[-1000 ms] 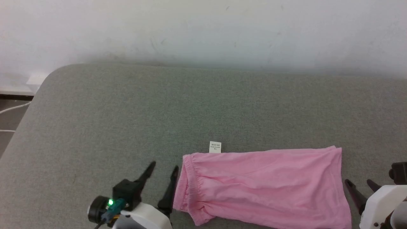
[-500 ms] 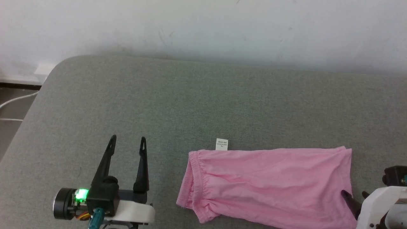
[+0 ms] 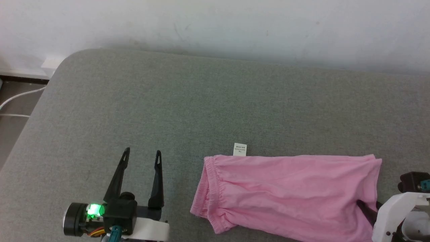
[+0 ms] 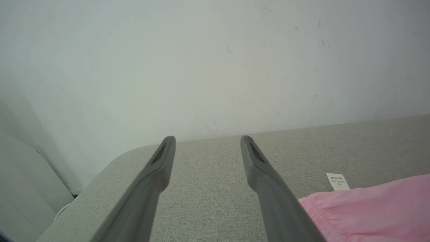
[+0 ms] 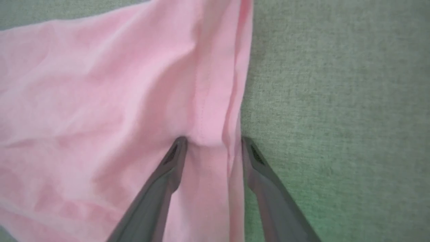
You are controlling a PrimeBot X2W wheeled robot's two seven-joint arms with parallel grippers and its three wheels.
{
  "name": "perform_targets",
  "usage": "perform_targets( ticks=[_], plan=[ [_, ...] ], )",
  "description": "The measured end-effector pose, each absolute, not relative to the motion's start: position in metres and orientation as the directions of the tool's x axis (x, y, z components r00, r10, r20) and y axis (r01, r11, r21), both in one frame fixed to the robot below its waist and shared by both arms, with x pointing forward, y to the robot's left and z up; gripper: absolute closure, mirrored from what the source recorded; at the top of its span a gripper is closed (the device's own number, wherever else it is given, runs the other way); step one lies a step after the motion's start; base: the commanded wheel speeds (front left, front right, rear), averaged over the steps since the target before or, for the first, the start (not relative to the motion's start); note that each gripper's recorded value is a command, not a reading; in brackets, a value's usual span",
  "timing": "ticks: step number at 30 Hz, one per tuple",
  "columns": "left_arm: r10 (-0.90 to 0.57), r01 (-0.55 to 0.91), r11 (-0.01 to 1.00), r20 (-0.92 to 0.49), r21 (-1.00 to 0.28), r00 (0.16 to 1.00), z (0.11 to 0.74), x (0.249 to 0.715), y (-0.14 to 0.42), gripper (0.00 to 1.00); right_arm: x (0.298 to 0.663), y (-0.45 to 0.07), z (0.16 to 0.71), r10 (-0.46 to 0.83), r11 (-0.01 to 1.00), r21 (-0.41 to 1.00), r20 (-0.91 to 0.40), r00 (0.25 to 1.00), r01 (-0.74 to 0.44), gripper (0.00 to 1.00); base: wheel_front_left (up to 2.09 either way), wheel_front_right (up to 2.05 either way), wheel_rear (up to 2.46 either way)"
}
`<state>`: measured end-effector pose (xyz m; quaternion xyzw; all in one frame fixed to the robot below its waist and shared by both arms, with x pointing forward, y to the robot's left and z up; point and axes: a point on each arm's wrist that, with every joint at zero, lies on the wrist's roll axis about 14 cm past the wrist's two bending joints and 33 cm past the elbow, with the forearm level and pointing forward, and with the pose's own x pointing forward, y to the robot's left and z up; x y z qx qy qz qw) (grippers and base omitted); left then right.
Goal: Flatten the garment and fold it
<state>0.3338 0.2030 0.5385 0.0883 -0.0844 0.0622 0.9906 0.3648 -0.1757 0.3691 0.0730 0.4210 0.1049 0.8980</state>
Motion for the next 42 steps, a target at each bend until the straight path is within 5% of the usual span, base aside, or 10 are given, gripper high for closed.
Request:
perform_targets(
  ticks=[9,23,30,42],
  plan=[
    [0.112,-0.140,0.978,0.178,0.155,0.978,0.539,0.333,0.206,0.00,0.373,-0.179,0.374,0.241,0.964,0.251,-0.698,0.674,-0.085,1.00,0.00,0.00,0.00],
    [0.086,-0.113,0.986,0.203,0.122,0.975,0.547,0.333,0.197,0.00,0.382,-0.264,0.410,0.025,0.988,0.132,-0.643,0.765,0.079,1.00,0.00,0.00,0.00],
    [0.092,-0.117,0.987,0.205,0.112,0.974,0.547,0.326,0.199,0.00,0.386,-0.233,0.442,0.110,0.990,0.135,-0.583,0.805,-0.037,1.00,0.00,0.00,0.00],
    [0.120,-0.146,0.984,0.224,0.103,0.967,0.552,0.313,0.207,0.00,0.364,-0.115,0.477,0.439,0.899,0.270,-0.533,0.724,-0.346,1.00,0.00,0.00,0.00]
  ],
)
